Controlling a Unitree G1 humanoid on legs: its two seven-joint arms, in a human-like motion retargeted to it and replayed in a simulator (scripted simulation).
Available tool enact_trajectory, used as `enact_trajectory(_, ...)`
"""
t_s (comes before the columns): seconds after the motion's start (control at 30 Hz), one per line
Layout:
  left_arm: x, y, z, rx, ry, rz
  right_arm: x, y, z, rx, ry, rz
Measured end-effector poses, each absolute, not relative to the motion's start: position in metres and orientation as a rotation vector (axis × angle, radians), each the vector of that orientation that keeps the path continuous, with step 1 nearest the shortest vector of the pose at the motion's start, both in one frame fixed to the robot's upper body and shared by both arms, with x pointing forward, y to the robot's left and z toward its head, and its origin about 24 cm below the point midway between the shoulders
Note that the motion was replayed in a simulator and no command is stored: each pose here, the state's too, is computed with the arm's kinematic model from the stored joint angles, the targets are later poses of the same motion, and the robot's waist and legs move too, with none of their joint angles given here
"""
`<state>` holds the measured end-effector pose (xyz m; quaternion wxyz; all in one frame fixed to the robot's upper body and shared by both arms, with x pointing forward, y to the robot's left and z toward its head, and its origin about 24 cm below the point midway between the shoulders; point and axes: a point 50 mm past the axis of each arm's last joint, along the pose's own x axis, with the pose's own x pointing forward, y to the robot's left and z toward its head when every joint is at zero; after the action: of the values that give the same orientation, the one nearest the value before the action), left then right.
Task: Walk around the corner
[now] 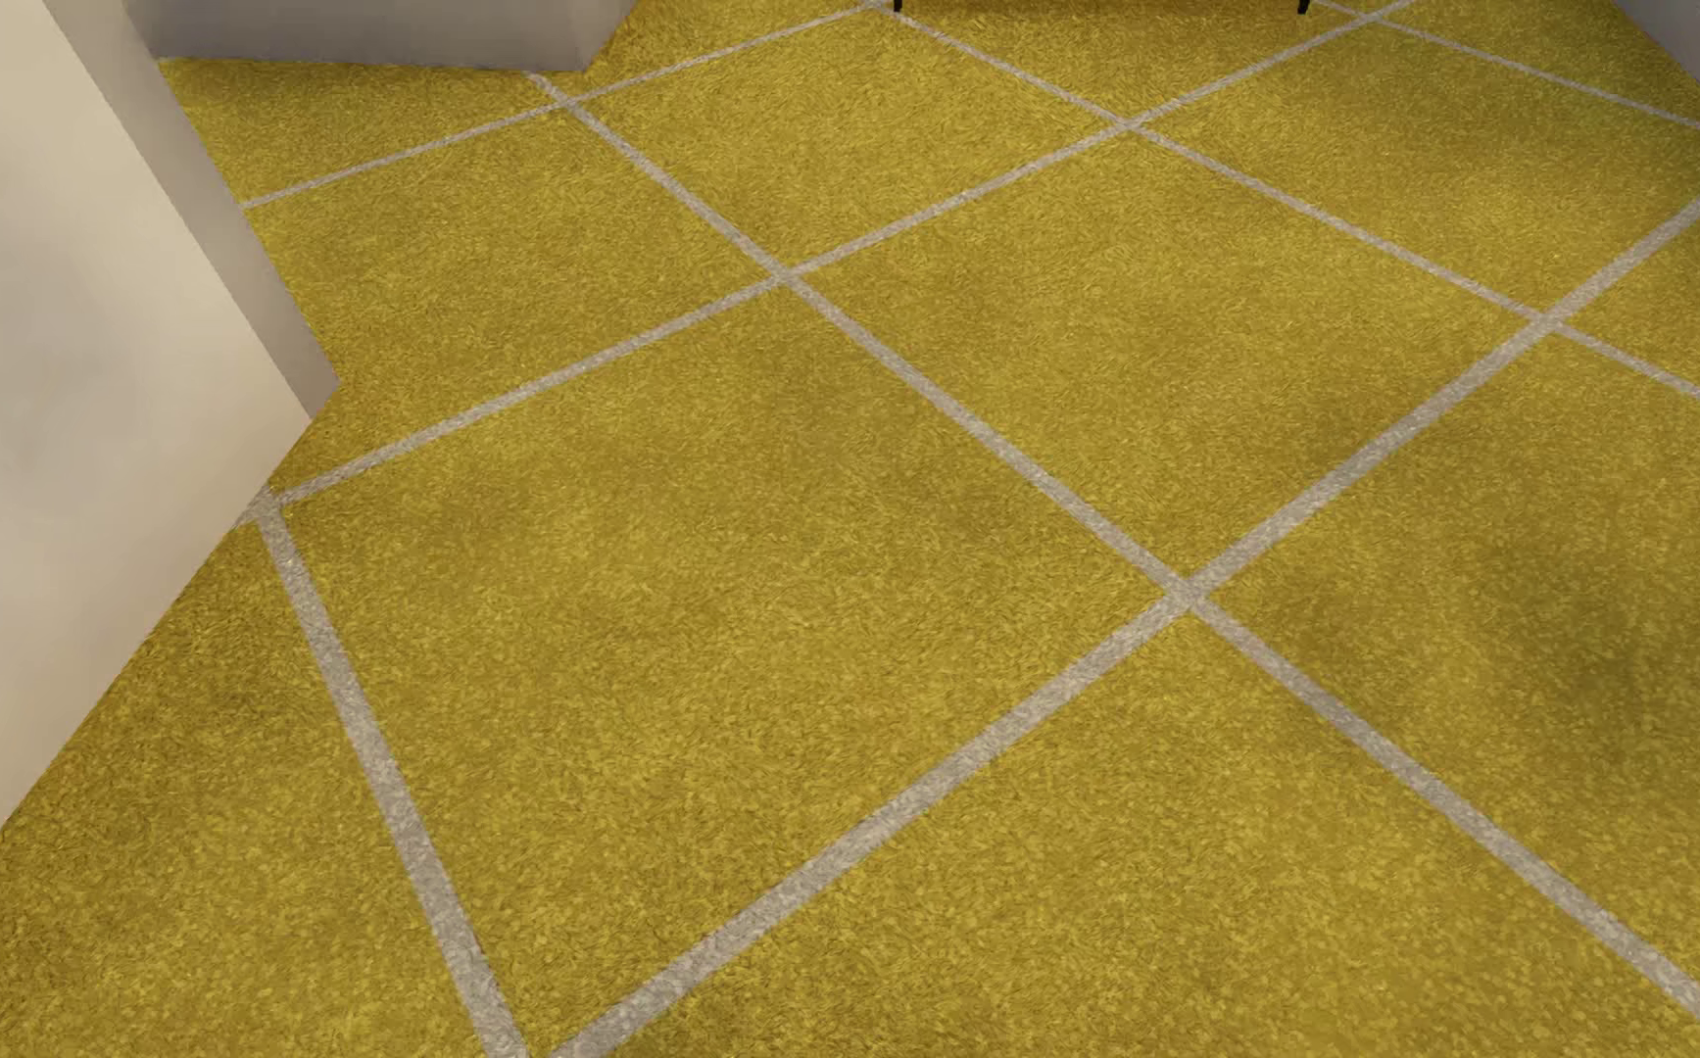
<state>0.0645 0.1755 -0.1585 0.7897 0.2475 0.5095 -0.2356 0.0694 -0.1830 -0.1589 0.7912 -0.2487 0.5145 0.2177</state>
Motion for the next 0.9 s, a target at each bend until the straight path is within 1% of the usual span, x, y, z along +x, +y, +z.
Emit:
enact_trajectory(0.03,0.067,0.174,-0.158,0.535,1.090,-0.512,0.070,-0.194,-0.158,-0.515,1.123,0.399)
enact_trajectory(0.07,0.060,0.175,-0.159,0.528,1.103,-0.512,0.061,-0.196,-0.159,-0.490,1.147,0.374)
enact_trajectory(0.1,0.067,0.174,-0.157,0.534,1.083,-0.514,0.061,-0.195,-0.159,-0.505,1.143,0.394)
enact_trajectory(0.13,0.070,0.172,-0.156,0.534,1.067,-0.521,0.057,-0.196,-0.160,-0.499,1.154,0.388)
enact_trajectory(0.17,0.076,0.173,-0.153,0.521,1.041,-0.499,0.054,-0.195,-0.159,-0.497,1.155,0.394)
enact_trajectory(0.2,0.079,0.173,-0.152,0.553,1.029,-0.536,0.047,-0.196,-0.162,-0.480,1.184,0.374)
enact_trajectory(0.27,0.090,0.173,-0.150,0.565,1.001,-0.532,0.036,-0.192,-0.163,-0.464,1.204,0.386)
enact_trajectory(0.33,0.106,0.170,-0.145,0.565,0.955,-0.524,0.021,-0.194,-0.164,-0.474,1.245,0.404)
enact_trajectory(0.43,0.131,0.170,-0.136,0.562,0.885,-0.490,0.003,-0.207,-0.165,-0.473,1.318,0.358)
enact_trajectory(0.53,0.143,0.173,-0.131,0.577,0.855,-0.477,-0.006,-0.211,-0.166,-0.481,1.356,0.354)
enact_trajectory(0.57,0.139,0.175,-0.134,0.570,0.876,-0.469,-0.008,-0.211,-0.166,-0.482,1.362,0.356)
enact_trajectory(0.6,0.131,0.173,-0.138,0.594,0.900,-0.506,-0.009,-0.213,-0.166,-0.496,1.364,0.365)
enact_trajectory(0.63,0.118,0.173,-0.145,0.582,0.949,-0.506,-0.009,-0.214,-0.166,-0.515,1.373,0.386)
enact_trajectory(0.67,0.102,0.173,-0.148,0.561,0.981,-0.509,-0.007,-0.217,-0.166,-0.517,1.370,0.370)
enact_trajectory(0.7,0.085,0.173,-0.153,0.544,1.033,-0.507,-0.004,-0.216,-0.166,-0.499,1.363,0.352)
enact_trajectory(0.73,0.074,0.173,-0.156,0.564,1.058,-0.546,0.004,-0.215,-0.166,-0.488,1.344,0.332)
enact_trajectory(0.77,0.067,0.175,-0.156,0.555,1.071,-0.539,0.017,-0.209,-0.166,-0.474,1.295,0.333)
enact_trajectory(0.8,0.054,0.176,-0.160,0.578,1.114,-0.574,0.027,-0.206,-0.164,-0.475,1.257,0.340)
enact_trajectory(0.83,0.048,0.181,-0.161,0.548,1.142,-0.526,0.044,-0.202,-0.161,-0.460,1.197,0.330)
enact_trajectory(0.87,0.040,0.185,-0.160,0.535,1.157,-0.507,0.059,-0.197,-0.157,-0.464,1.138,0.345)
enact_trajectory(0.9,0.030,0.189,-0.161,0.531,1.191,-0.496,0.068,-0.198,-0.154,-0.452,1.103,0.323)
